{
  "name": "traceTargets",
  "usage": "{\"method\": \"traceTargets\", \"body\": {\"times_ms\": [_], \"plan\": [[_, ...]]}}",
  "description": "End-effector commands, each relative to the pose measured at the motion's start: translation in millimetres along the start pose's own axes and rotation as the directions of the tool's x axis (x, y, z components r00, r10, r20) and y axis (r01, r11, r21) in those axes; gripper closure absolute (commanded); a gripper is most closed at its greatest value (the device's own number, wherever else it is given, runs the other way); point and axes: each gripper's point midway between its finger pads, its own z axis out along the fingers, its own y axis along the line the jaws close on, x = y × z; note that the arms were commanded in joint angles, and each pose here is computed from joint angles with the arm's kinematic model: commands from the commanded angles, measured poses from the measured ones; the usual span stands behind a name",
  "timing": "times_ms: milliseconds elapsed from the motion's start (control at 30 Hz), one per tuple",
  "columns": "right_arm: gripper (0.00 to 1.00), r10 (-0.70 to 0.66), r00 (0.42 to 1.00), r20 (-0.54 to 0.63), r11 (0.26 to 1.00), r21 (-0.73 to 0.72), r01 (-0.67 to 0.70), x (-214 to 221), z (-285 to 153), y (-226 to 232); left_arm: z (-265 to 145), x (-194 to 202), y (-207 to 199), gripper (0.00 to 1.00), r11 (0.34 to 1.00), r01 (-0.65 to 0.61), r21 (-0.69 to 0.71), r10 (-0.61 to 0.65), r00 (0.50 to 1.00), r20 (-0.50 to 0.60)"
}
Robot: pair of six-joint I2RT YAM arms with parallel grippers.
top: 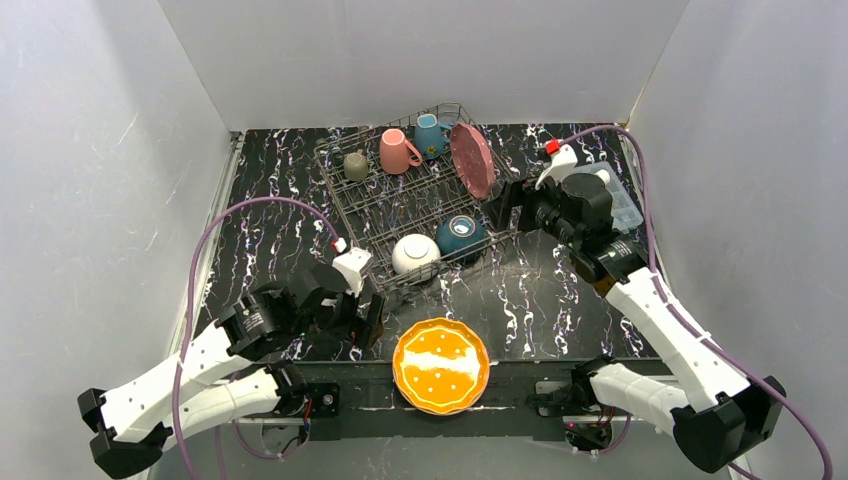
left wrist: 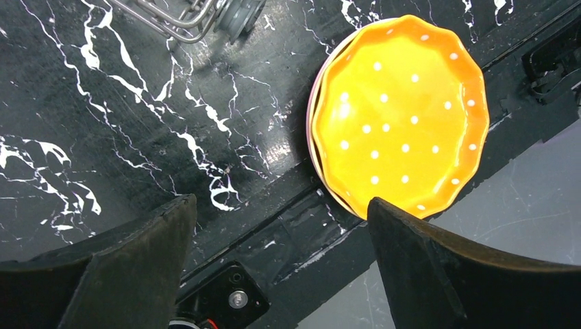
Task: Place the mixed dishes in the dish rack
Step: Pick up the plate from the corner of the board.
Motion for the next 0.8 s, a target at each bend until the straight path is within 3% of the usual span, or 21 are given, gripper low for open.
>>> {"method": "traceTargets", "body": {"times_ms": [0, 333, 567, 767], "plan": [[0.08, 0.068, 0.995, -0.069, 0.996, -0.051, -0.072, 16.1, -19.6, 11.9, -7.0, -5.0, -7.0, 0.09, 0.998, 0.07, 0.009, -0.07, 0.997, -0.018], [0.19, 0.163, 0.945, -0.283, 0.977, -0.09, -0.195, 72.2, -39.0, 24.7, 8.3, 17.4, -8.3, 0.26, 0.98, 0.192, -0.053, -0.198, 0.971, -0.137], [0.27, 0.199, 0.912, -0.358, 0.964, -0.096, -0.248, 105.7, -50.7, 28.6, 27.0, 39.0, -10.3, 0.4, 0.967, 0.24, -0.091, -0.254, 0.94, -0.225], [0.36, 0.228, 0.872, -0.433, 0.952, -0.087, -0.293, 142.4, -56.2, 31.4, 45.0, 53.3, -15.7, 0.45, 0.957, 0.276, -0.09, -0.29, 0.917, -0.272]]}}
